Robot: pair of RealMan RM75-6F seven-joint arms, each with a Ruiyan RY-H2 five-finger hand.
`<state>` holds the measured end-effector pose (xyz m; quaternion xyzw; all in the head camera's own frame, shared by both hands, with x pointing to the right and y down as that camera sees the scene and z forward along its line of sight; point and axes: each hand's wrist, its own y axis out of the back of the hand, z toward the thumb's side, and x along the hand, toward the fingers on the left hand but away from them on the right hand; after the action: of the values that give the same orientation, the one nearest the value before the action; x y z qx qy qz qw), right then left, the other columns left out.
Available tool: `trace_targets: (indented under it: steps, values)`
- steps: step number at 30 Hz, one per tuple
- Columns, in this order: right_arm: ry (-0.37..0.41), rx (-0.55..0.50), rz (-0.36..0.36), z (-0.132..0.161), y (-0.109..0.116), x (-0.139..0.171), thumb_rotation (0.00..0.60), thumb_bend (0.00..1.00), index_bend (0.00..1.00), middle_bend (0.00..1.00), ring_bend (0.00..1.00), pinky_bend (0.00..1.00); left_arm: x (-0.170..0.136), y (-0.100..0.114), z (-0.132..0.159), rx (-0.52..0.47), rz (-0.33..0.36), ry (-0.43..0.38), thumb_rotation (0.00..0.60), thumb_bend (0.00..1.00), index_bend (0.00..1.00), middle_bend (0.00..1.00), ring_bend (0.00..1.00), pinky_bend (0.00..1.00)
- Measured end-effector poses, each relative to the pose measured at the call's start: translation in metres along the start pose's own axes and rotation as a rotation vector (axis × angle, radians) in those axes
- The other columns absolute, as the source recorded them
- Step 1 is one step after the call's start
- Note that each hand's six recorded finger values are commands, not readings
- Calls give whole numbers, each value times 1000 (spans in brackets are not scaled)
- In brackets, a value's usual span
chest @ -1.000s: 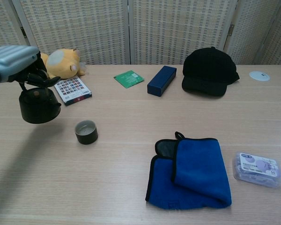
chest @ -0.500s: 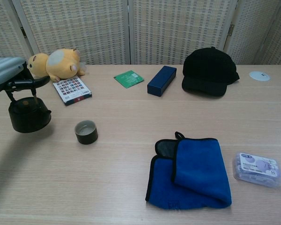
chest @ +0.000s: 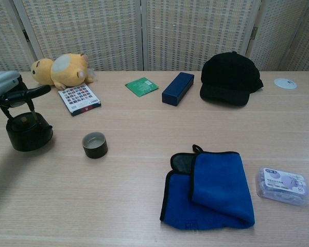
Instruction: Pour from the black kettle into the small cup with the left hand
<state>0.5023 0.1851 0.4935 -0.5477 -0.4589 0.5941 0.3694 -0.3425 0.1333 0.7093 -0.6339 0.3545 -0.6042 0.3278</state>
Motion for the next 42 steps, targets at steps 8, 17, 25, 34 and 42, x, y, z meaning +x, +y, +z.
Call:
trace_targets:
  steps: [8, 17, 25, 34, 42]
  values:
    - [-2, 2, -1, 0, 1, 1, 600, 108, 20, 90, 0, 0, -1, -6, 0, 11, -15, -6, 0, 141, 930, 1000, 899, 524]
    - [-5, 2, -2, -1, 1, 1, 600, 108, 20, 91, 0, 0, -2, -12, -2, 27, -37, -4, 0, 140, 891, 963, 855, 524]
    - [-7, 2, -4, -1, 1, 2, 600, 108, 20, 90, 0, 0, -3, -16, -3, 42, -51, -5, 0, 139, 810, 871, 771, 497]
    - [-7, 2, -7, -1, 2, 2, 600, 108, 20, 90, 0, 0, -4, -12, -3, 30, -38, -8, 0, 137, 614, 637, 562, 447]
    - [3, 2, -4, 2, 2, 3, 600, 108, 20, 90, 0, 0, -9, 1, -4, -12, -5, -6, 0, 137, 424, 390, 323, 228]
